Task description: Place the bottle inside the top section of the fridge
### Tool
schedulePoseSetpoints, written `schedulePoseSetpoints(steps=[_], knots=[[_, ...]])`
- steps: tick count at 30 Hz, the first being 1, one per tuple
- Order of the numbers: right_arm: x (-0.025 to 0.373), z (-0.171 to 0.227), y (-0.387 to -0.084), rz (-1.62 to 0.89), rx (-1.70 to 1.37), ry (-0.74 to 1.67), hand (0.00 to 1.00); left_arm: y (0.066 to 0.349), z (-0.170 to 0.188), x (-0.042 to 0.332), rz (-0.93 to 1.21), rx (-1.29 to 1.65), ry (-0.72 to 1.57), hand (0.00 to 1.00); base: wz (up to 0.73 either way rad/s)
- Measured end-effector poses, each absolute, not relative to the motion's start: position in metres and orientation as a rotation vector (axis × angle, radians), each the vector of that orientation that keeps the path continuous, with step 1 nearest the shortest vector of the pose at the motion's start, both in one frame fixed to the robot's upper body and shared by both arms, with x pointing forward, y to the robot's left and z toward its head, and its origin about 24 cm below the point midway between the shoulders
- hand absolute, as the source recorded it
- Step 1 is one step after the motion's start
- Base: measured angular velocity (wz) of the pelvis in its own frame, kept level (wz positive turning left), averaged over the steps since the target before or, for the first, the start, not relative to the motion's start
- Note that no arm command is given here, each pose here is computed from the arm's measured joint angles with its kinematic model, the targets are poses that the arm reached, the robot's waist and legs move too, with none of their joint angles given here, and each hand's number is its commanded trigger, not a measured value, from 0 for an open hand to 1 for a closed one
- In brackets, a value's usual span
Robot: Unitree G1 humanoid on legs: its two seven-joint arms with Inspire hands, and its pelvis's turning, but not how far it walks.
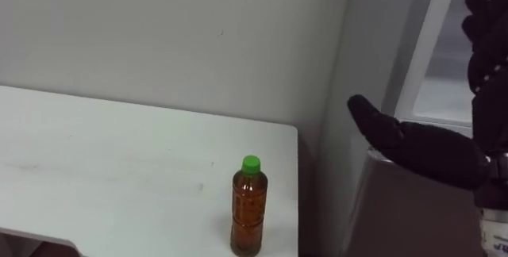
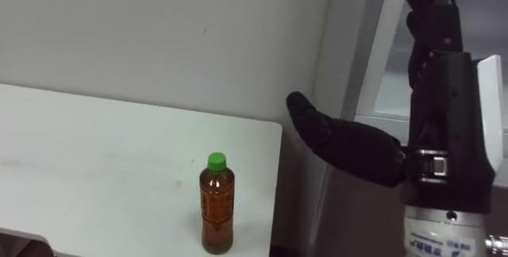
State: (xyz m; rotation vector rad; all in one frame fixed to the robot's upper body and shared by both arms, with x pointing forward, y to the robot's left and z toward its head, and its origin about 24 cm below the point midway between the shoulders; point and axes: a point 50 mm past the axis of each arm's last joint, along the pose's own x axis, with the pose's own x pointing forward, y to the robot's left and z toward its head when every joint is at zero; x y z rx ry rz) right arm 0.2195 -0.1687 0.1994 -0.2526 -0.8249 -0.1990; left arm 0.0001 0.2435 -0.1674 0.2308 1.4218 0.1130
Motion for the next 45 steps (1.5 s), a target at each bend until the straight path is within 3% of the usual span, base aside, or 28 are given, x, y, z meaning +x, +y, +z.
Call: schedulePoseSetpoints(steps=[11,27,45], knots=[[0.221,0.195,-0.157,-0.097,-0.266,-0.802,0.00,0.242,-0.168,0.009,0.076,0.267,1.411,0.00,0.00],[0.242,0.149,-0.140,0.032,-0.343,-0.585,0.00,0.241,-0.168,0.018,0.067,0.279,1.402,0.00,0.02],[0.256,0.113,-0.141,0.098,-0.366,-0.383,0.00,0.237,-0.168,0.026,0.035,0.295,1.385,0.00,0.03]])
